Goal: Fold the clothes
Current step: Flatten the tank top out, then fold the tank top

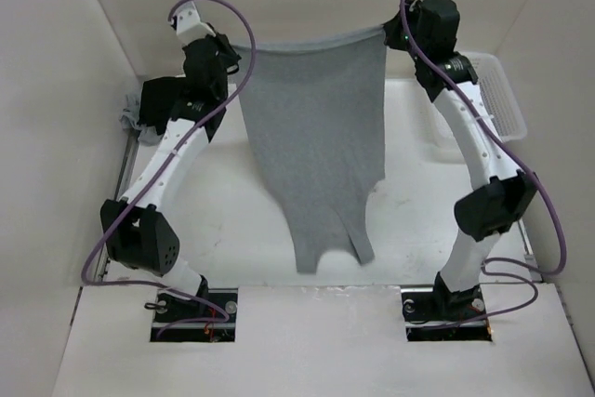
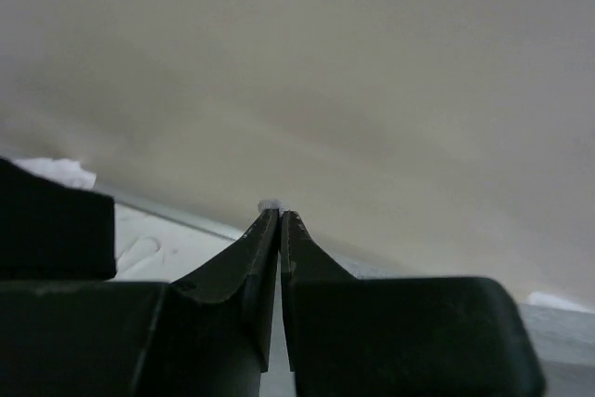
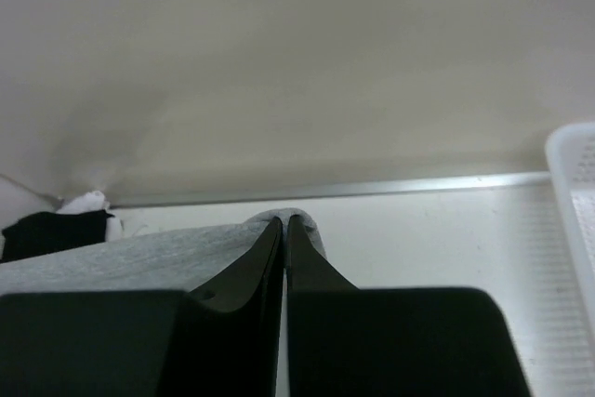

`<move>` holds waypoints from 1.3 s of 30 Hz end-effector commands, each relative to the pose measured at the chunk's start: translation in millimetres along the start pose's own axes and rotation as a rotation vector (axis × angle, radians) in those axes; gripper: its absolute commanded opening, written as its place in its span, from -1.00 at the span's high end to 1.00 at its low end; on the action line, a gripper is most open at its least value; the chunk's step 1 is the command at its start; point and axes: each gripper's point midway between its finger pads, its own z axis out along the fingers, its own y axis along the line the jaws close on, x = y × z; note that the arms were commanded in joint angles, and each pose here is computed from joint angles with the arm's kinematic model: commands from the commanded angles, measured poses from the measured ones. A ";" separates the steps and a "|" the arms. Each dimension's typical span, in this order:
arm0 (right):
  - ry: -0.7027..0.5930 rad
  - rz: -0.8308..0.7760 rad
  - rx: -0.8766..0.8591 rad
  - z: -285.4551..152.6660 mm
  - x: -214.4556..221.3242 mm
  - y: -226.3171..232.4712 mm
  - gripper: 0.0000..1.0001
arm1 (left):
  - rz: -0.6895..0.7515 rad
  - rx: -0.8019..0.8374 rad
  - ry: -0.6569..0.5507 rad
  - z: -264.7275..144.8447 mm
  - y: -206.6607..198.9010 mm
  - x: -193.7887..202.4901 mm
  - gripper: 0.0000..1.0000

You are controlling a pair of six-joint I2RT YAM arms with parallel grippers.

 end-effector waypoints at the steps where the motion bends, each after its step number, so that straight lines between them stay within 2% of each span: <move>1: -0.228 0.065 -0.149 -42.7 -117.4 40.4 0.93 | -0.127 0.150 -0.268 -28.4 -48.4 -142.9 0.94; 8: -0.338 0.067 -0.199 -76.3 -173.9 58.4 0.91 | -0.142 0.201 -0.359 -51.0 -57.7 -199.5 0.94; 10: -0.329 0.061 -0.208 -85.4 -174.1 59.6 0.91 | -0.139 0.205 -0.370 -61.0 -55.0 -204.2 0.94; 13: -0.266 0.051 -0.186 -86.3 -150.3 51.9 0.92 | -0.133 0.197 -0.368 -72.8 -47.3 -197.5 0.94; 17: -0.181 0.054 -0.157 -95.3 -89.8 31.3 0.92 | -0.119 0.167 -0.320 -84.8 -27.3 -159.1 0.93; 22: -0.049 0.098 -0.120 -145.2 28.9 4.4 0.93 | -0.134 0.114 -0.164 -120.3 11.2 -53.6 0.92; 27: 0.085 0.134 -0.136 -210.4 138.0 3.2 0.94 | -0.120 0.064 0.004 -188.9 58.0 39.2 0.92; 30: 0.226 0.147 -0.144 -258.1 205.0 -1.1 0.94 | -0.123 0.024 0.052 -224.9 85.6 60.8 0.92; 33: 0.357 0.206 -0.179 -299.2 252.7 1.5 0.95 | -0.165 -0.008 0.108 -256.8 110.9 81.8 0.92; 39: 0.630 0.296 -0.196 -365.5 326.0 9.1 1.00 | -0.247 -0.083 0.352 -300.1 138.4 148.6 0.92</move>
